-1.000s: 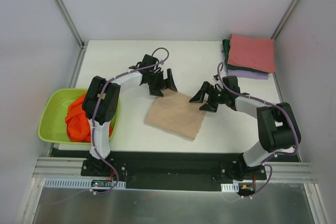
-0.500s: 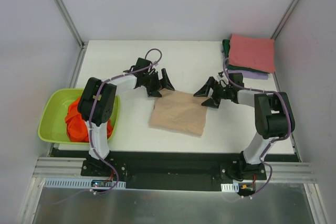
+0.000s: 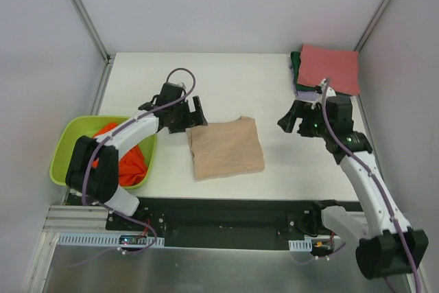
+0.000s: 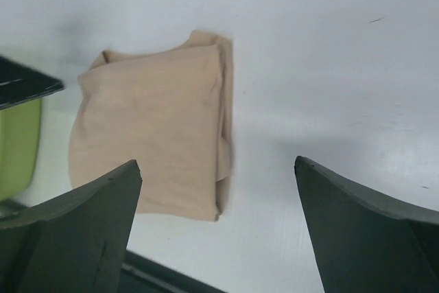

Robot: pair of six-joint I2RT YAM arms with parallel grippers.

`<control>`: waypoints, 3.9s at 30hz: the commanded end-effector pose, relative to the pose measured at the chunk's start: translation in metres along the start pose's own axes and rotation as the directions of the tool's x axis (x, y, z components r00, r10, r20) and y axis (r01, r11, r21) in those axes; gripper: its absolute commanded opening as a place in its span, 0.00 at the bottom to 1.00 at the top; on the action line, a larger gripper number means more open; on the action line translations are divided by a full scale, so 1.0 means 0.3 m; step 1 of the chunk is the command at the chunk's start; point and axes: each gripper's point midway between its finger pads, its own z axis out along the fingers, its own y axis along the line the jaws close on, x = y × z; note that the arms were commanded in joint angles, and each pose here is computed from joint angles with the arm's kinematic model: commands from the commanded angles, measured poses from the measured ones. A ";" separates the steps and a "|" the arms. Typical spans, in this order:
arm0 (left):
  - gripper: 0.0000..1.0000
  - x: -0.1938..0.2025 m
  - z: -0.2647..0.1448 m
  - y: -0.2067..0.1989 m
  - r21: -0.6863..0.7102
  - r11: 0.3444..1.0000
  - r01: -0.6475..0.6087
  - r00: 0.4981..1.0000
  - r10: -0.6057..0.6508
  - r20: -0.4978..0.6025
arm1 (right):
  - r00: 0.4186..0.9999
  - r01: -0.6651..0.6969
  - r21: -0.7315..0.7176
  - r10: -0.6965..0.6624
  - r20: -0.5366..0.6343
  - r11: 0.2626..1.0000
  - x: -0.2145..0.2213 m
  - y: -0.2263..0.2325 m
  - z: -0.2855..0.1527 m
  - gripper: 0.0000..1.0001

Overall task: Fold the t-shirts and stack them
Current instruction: Smooth out wrinkles on the folded tshirt, then put the neatly folded tshirt into the corner of the board with the right arm

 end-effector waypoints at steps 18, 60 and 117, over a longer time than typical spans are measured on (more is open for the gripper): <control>0.99 0.333 -0.259 0.136 0.003 1.000 -0.026 0.994 0.026 0.110 | 0.960 0.064 -0.024 -0.068 -0.272 0.998 0.210 0.045 0.294 0.99; 0.99 0.323 -0.306 0.206 -0.082 0.996 0.047 0.982 -0.031 0.188 | 0.792 0.468 0.126 -0.352 -0.498 0.875 0.568 0.064 0.559 0.05; 0.99 0.151 -0.569 0.414 -0.342 0.849 0.404 0.796 -0.142 0.589 | 0.713 0.318 0.937 -0.688 -0.135 0.145 -1.170 -0.231 0.180 0.00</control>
